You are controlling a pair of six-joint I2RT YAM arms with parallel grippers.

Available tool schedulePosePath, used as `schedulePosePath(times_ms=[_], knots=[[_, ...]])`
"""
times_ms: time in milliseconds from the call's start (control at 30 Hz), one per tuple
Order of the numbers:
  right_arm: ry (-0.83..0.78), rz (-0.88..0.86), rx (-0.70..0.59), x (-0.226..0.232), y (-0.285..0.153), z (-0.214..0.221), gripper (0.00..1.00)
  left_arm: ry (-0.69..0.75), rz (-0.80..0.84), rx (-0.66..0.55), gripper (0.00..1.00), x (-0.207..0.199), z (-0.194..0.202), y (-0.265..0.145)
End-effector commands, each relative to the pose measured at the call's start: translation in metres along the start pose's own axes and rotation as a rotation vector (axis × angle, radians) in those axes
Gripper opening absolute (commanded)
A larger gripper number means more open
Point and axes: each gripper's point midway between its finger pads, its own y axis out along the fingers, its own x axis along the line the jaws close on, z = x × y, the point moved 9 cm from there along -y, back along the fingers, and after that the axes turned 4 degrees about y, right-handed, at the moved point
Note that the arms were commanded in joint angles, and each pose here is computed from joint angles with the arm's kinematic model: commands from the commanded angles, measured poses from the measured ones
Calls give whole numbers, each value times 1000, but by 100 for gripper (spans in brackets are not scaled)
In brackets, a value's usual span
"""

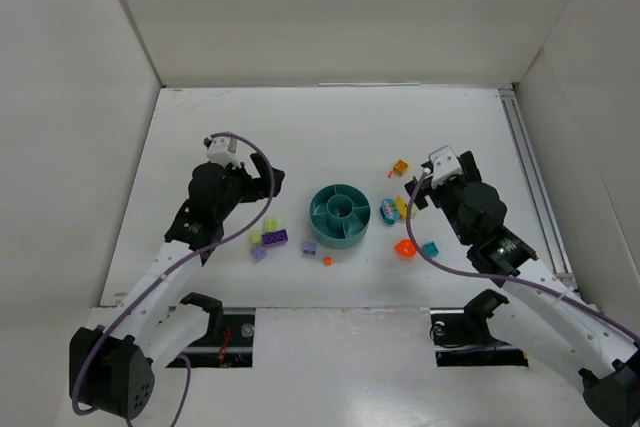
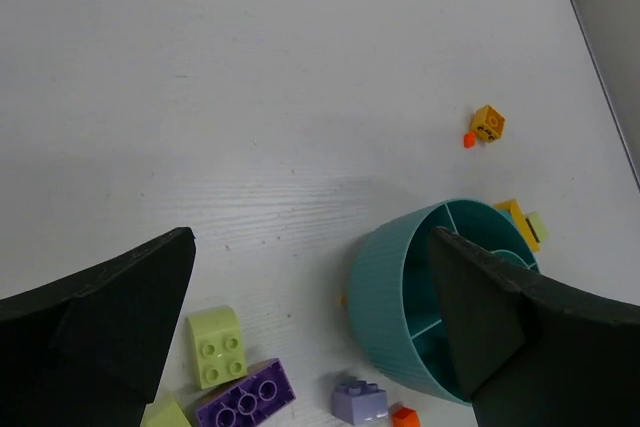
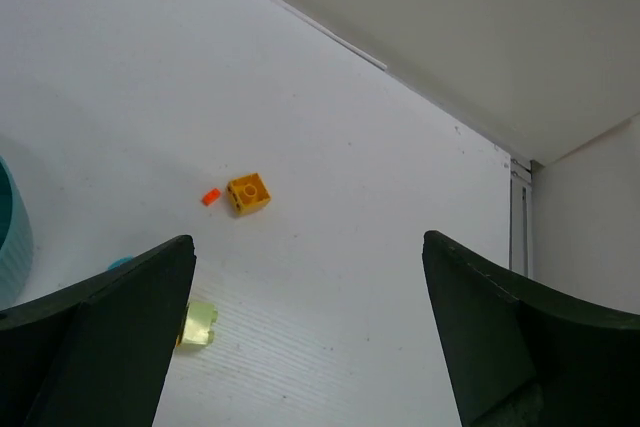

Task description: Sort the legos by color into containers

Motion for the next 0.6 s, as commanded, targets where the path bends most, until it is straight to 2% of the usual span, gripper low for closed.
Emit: schedulePosePath(times_ms=[0, 33, 100, 200, 333, 433, 533, 567], knots=[[66, 13, -27, 1, -4, -2, 100, -60, -52, 12, 100, -4, -4, -4], [78, 24, -24, 1, -4, -1, 100, -135, -122, 3, 100, 0, -3, -4], [82, 51, 11, 1, -5, 6, 100, -193, -164, 76, 100, 2, 12, -7], [206, 131, 102, 4, -5, 20, 100, -279, -207, 135, 100, 5, 28, -16], [154, 92, 116, 6, 1, 18, 100, -399, -314, 166, 100, 14, 54, -35], [134, 72, 161, 10, 8, 18, 100, -439, -372, 187, 100, 21, 69, -50], [142, 79, 190, 12, 11, 20, 100, -476, -358, 207, 95, 16, 80, -56], [150, 78, 202, 14, 13, 22, 100, -494, -363, 233, 88, 18, 88, -58]])
